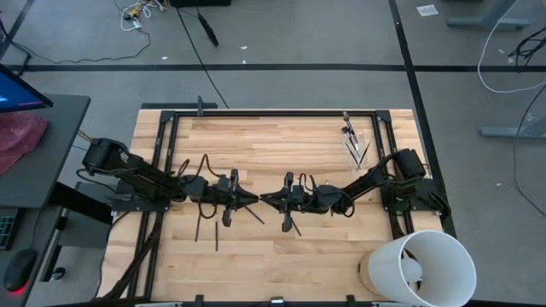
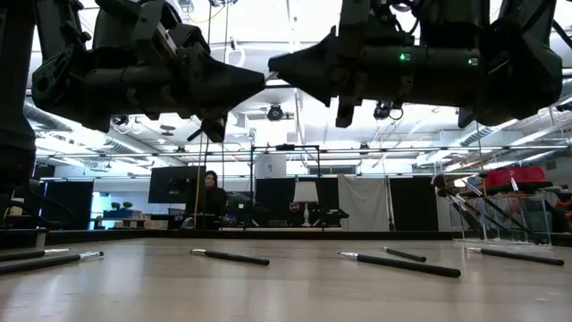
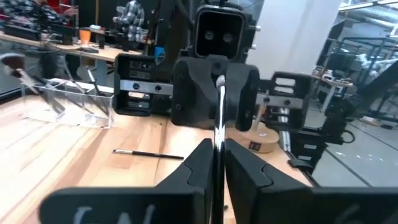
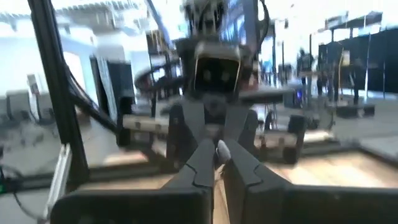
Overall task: Put items in baskets/containers
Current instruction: Put the eyeshadow brush into the transparent organizer
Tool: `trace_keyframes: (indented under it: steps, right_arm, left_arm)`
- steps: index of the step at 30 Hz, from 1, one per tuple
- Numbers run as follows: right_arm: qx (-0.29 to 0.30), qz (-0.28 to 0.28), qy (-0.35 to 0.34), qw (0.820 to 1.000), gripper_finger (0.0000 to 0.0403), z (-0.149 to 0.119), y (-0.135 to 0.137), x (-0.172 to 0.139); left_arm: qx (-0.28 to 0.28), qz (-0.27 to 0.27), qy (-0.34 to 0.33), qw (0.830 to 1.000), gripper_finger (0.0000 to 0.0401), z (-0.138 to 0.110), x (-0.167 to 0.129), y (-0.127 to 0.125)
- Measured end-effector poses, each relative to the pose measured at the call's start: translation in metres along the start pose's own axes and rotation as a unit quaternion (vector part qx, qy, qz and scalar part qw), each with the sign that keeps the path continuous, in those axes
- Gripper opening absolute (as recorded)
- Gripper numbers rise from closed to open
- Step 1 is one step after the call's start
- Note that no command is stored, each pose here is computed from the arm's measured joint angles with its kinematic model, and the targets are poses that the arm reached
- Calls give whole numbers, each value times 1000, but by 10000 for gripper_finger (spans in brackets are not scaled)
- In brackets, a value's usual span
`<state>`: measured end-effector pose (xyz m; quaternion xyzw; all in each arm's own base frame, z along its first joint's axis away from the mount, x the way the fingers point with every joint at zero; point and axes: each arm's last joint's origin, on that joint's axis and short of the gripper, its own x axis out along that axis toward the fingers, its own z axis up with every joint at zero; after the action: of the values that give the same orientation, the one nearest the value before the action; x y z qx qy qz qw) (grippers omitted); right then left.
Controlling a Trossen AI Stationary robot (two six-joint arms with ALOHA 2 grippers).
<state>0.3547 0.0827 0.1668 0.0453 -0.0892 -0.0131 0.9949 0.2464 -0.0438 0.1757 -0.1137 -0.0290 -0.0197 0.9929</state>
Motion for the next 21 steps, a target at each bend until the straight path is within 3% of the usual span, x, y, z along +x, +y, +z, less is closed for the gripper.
trace_keyframes:
  steps: [4, 12, 21]
  right_arm:
    - [-2, -25, 84, 996, 9, 5, 2, -3]
    - [-1, -122, 232, 965, 7, 74, -3, -47]
    - [59, -278, 326, 902, 7, 134, -38, -139]
  left_arm:
    - [2, 28, 6, 1000, 87, -1, 0, 3]
    - [6, 64, 30, 997, 186, -7, 0, 5]
    - [6, 64, 32, 997, 208, -8, 0, 5]
